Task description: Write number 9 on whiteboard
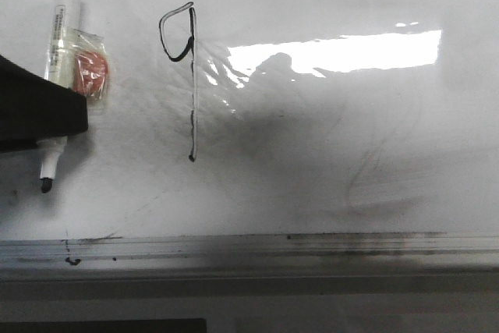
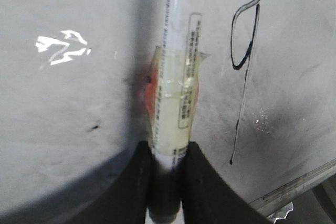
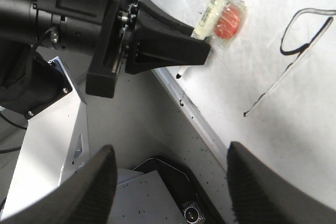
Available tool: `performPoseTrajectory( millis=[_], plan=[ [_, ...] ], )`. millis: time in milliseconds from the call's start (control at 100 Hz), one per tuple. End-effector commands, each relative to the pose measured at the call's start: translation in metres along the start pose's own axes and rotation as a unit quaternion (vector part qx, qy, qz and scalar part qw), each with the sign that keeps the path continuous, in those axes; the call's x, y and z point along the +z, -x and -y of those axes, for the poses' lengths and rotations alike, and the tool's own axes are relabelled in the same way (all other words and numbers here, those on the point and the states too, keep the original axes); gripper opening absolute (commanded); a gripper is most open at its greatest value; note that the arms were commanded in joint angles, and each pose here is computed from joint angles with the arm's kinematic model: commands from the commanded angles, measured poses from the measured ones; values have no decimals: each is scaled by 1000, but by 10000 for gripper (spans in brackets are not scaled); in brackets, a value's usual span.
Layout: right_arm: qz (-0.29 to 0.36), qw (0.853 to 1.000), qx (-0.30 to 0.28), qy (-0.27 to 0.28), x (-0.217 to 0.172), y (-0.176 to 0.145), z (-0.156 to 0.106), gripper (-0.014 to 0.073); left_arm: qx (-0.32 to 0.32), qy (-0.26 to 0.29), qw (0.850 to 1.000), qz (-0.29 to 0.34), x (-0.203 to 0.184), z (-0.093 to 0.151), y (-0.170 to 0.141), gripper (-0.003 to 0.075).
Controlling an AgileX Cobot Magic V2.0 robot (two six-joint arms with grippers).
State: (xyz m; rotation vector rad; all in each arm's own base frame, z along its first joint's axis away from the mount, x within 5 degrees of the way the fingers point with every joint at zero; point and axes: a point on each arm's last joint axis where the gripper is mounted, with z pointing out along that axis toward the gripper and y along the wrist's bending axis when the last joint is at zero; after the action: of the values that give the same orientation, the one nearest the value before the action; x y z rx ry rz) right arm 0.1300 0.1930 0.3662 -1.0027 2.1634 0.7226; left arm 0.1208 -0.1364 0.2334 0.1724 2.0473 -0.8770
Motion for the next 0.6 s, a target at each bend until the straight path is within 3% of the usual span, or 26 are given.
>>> performPoseTrajectory(
  millis=[0,350,420,590],
  plan=[
    [55,998,2,8,-15,13,-4,395,-14,-6,999,30,-2,5,13,-21],
    [56,998,0,6,-15,13,-4,395,-11,-6,1000,29,-1,5,13,-4],
    [56,998,-8,-1,-15,13,-3,395,-5,-7,1000,29,-1,5,13,66],
    [71,997,-21,-12,-21,14,-2,395,1,-10,1000,28,-2,6,13,323]
  ],
)
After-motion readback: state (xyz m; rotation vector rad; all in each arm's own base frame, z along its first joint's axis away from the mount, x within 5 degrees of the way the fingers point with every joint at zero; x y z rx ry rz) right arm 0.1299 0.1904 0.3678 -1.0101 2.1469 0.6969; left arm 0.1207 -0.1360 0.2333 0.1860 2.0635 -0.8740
